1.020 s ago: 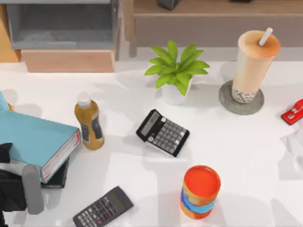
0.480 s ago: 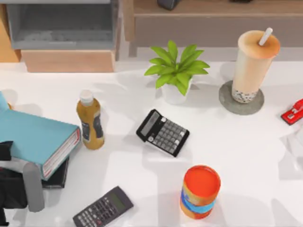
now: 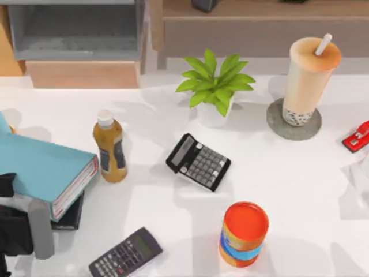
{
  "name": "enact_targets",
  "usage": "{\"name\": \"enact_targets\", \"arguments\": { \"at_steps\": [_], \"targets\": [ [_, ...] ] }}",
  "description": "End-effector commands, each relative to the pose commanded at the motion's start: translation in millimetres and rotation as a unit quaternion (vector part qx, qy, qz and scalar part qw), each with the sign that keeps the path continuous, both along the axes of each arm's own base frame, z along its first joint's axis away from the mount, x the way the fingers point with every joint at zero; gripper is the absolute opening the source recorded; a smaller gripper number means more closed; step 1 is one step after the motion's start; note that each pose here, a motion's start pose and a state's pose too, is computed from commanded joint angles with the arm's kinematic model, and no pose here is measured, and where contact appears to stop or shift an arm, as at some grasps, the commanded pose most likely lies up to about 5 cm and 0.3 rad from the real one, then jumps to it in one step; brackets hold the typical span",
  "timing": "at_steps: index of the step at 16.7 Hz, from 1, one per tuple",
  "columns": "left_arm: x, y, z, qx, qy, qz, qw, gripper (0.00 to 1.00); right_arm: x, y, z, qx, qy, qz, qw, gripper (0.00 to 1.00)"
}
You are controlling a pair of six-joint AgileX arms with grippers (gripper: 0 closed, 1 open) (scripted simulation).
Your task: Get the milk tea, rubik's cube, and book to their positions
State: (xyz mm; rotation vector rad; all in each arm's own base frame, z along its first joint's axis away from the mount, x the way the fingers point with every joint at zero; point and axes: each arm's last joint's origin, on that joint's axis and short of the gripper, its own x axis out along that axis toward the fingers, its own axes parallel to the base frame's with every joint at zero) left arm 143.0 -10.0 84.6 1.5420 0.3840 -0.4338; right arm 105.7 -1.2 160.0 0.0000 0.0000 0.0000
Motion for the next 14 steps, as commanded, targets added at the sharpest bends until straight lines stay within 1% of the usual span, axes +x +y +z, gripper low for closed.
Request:
{"name": "enact_targets", "arguments": {
  "at_steps": [8,9,14],
  "targets": [
    [0.0,0.0,0.0,0.000,0.000,0.000,1.000,0.98,0.0,0.0,0.0,0.000,0.000,0.000,1.000,1.00],
    [0.0,0.0,0.0,0.000,0.000,0.000,1.000,1.00,0.0,0.0,0.0,0.000,0.000,0.000,1.000,1.00],
    [0.0,0.0,0.0,0.000,0.000,0.000,1.000,1.00,0.0,0.0,0.0,0.000,0.000,0.000,1.000,1.00]
  ]
}}
